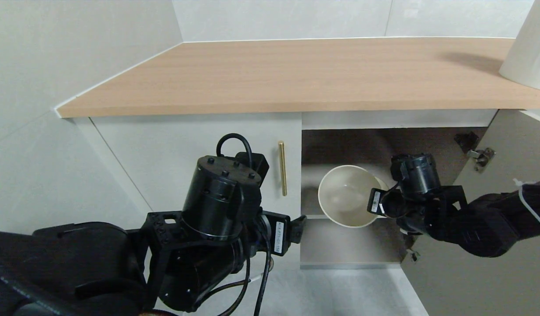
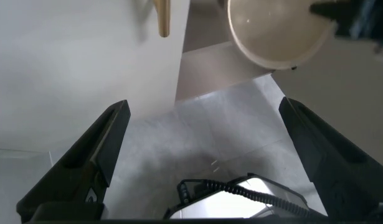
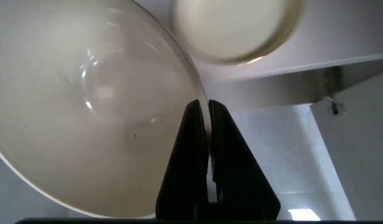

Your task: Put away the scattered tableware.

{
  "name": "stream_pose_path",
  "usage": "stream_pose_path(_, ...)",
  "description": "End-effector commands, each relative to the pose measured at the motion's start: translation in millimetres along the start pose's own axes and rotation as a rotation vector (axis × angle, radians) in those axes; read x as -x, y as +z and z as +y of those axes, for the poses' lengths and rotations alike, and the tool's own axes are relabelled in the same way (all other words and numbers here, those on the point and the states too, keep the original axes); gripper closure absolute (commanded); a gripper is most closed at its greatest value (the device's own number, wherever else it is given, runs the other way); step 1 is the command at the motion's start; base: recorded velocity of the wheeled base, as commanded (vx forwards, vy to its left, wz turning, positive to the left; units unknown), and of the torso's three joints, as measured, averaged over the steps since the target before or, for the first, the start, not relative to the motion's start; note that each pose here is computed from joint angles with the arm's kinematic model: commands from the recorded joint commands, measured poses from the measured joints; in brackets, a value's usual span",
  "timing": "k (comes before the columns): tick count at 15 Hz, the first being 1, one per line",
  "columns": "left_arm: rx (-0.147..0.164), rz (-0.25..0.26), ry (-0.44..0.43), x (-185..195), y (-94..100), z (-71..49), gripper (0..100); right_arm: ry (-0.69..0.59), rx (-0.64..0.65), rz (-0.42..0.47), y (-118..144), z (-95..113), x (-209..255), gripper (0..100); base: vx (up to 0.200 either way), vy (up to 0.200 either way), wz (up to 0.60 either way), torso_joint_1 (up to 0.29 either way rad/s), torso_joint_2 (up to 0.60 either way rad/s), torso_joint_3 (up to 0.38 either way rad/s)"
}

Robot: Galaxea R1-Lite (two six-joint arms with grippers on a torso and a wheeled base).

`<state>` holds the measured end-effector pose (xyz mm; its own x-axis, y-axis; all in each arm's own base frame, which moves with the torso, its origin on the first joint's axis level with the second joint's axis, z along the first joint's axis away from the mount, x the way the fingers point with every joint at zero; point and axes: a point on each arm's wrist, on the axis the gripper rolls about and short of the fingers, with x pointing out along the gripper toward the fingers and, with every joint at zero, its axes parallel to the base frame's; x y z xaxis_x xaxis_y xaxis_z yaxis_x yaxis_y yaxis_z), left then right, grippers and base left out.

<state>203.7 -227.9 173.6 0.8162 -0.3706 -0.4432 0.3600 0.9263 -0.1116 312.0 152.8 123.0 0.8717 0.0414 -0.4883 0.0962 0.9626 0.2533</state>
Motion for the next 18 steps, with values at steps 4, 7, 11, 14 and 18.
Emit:
stream_pose_path(4, 0.003, -0.005, -0.001, 1, 1.1, 0.2, 0, -0.079, -0.098, -0.042, 19, -20, -35, 100, 0.000, 0.000, 0.00, 0.000, 0.00, 0.000)
stream_pose_path(7, 0.001, -0.005, -0.001, 1, 1.1, 0.2, 0, -0.134, -0.125, -0.046, 23, -36, -57, 100, 0.000, 0.000, 0.00, 0.000, 0.00, 0.000)
stream_pose_path(11, 0.003, -0.009, -0.002, 2, 2.0, 0.1, 0, -0.164, -0.177, -0.057, 28, -47, -76, 100, 0.000, 0.000, 0.00, 0.000, 0.00, 0.000)
stream_pose_path(14, 0.003, -0.010, -0.003, 2, 2.3, 0.2, 0, -0.171, -0.182, -0.059, 28, -48, -81, 100, 0.000, 0.000, 0.00, 0.000, 0.00, 0.000)
stream_pose_path(18, 0.003, -0.010, -0.003, 2, 2.3, 0.2, 0, -0.173, -0.190, -0.062, 28, -49, -85, 100, 0.000, 0.000, 0.00, 0.000, 0.00, 0.000)
